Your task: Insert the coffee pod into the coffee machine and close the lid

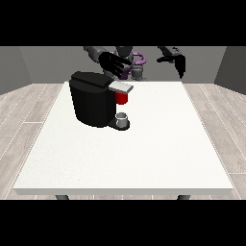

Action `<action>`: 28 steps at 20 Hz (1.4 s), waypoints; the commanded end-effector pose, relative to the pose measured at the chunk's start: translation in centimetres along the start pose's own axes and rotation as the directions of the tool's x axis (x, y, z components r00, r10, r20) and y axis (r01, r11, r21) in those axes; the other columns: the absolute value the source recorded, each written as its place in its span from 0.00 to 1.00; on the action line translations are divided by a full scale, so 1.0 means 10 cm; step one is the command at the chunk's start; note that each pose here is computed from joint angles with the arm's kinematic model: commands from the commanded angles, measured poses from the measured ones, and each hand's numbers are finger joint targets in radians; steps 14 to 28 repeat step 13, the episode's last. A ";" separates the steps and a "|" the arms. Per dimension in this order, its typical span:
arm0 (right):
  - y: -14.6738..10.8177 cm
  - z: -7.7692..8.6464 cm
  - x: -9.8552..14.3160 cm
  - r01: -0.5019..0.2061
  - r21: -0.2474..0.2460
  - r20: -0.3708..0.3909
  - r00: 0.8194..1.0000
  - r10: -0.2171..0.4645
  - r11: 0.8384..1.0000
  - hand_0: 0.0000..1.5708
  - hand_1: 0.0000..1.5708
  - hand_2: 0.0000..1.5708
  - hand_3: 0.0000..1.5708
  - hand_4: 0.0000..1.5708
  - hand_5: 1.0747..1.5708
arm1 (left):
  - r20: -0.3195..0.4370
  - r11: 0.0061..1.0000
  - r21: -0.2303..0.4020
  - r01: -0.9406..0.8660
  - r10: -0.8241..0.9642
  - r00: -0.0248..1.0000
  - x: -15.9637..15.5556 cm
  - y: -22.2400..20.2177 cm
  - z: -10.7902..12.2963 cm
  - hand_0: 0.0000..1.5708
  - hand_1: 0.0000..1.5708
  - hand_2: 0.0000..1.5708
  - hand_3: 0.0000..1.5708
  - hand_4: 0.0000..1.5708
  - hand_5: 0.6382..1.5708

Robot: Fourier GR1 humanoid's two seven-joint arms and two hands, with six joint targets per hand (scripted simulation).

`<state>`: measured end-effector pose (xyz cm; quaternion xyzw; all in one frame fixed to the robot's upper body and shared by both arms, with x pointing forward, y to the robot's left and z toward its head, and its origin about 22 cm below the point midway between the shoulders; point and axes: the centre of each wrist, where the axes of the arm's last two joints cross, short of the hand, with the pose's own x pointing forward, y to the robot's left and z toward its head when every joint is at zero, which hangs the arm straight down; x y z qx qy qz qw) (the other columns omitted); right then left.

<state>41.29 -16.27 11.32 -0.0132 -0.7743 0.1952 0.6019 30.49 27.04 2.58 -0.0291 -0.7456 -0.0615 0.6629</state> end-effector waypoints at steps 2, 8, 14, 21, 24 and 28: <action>0.12 0.04 -0.06 0.033 0.048 0.044 0.998 -0.035 0.998 0.00 0.00 0.00 0.00 0.02 1.00 | -0.016 1.000 -0.012 -0.021 0.020 1.000 0.03 0.06 0.04 0.00 0.00 0.00 0.00 0.00 1.00; 0.64 0.39 -0.19 0.182 0.150 0.112 0.973 -0.200 0.972 0.00 0.00 0.00 0.00 0.18 1.00 | 0.019 0.997 0.080 -0.014 0.013 1.000 -0.17 0.15 0.05 0.00 0.00 0.00 0.00 0.12 1.00; 0.56 0.88 -0.70 0.317 0.022 -0.043 0.948 -0.316 0.948 0.00 0.00 0.00 0.00 0.10 1.00 | -0.075 0.996 0.087 -0.036 0.042 0.996 -0.40 -0.19 0.33 0.00 0.00 0.00 0.00 0.12 1.00; 0.56 0.88 -0.70 0.317 0.022 -0.043 0.948 -0.316 0.948 0.00 0.00 0.00 0.00 0.10 1.00 | -0.075 0.996 0.087 -0.036 0.042 0.996 -0.40 -0.19 0.33 0.00 0.00 0.00 0.00 0.12 1.00; 0.56 0.88 -0.70 0.317 0.022 -0.043 0.948 -0.316 0.948 0.00 0.00 0.00 0.00 0.10 1.00 | -0.075 0.996 0.087 -0.036 0.042 0.996 -0.40 -0.19 0.33 0.00 0.00 0.00 0.00 0.12 1.00; 0.56 0.88 -0.70 0.317 0.022 -0.043 0.948 -0.316 0.948 0.00 0.00 0.00 0.00 0.10 1.00 | -0.075 0.996 0.087 -0.036 0.042 0.996 -0.40 -0.19 0.33 0.00 0.00 0.00 0.00 0.12 1.00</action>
